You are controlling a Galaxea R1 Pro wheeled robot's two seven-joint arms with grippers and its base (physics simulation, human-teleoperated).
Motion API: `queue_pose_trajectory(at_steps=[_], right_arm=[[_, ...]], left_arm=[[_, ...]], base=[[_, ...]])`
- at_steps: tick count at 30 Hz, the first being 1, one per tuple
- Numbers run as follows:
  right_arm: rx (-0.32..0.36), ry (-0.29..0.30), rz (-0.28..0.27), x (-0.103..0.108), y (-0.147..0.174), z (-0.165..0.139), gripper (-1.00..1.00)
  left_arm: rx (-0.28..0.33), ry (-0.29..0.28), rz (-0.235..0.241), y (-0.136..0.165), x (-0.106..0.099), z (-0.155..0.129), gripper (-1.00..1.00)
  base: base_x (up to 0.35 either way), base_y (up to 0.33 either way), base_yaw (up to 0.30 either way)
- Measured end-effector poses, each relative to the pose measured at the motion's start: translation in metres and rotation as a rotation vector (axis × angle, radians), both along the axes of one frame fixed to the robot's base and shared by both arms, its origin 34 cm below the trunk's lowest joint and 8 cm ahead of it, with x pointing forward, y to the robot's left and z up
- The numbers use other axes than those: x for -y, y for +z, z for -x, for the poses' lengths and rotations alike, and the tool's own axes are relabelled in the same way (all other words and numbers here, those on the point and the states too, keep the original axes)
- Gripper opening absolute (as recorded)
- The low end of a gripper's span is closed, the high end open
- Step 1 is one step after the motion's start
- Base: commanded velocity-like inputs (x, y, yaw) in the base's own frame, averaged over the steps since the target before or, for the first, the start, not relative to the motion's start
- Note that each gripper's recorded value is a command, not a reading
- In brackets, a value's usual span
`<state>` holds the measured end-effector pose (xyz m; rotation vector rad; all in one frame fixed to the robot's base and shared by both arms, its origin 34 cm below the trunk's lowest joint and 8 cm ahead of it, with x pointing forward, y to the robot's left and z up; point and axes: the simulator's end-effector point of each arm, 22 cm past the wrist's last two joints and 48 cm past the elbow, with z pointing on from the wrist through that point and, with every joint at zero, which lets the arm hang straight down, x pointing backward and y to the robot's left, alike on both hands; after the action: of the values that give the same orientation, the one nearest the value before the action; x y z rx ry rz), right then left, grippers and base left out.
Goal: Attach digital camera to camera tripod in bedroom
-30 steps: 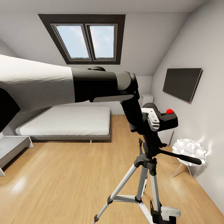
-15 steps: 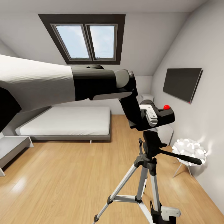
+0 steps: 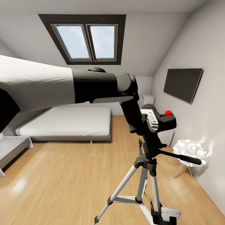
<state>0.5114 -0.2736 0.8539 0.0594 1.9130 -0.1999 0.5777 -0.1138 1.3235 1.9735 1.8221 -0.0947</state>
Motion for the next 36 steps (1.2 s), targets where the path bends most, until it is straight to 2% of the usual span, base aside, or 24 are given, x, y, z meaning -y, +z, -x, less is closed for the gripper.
queue_pose_trajectory(at_steps=[7, 27, 28, 36], right_arm=[[0.0, 0.0, 0.0, 0.0, 0.0, 0.0, -1.0], [0.0, 0.0, 0.0, 0.0, 0.0, 0.0, -1.0], [0.0, 0.0, 0.0, 0.0, 0.0, 0.0, -1.0], [-0.001, -0.001, 0.0, 0.0, 0.0, 0.0, -1.0]], left_arm=[[0.001, 0.016, -0.035, -0.011, -0.01, -0.005, -1.0], [0.001, 0.027, -0.044, -0.014, -0.014, -0.008, -1.0], [0.001, 0.026, -0.044, -0.014, -0.014, -0.008, 1.0], [0.003, 0.021, -0.047, -0.014, -0.014, -0.007, 1.0]], base=[[0.0, 0.0, 0.0], [0.0, 0.0, 0.0], [0.0, 0.0, 0.0], [0.0, 0.0, 0.0]])
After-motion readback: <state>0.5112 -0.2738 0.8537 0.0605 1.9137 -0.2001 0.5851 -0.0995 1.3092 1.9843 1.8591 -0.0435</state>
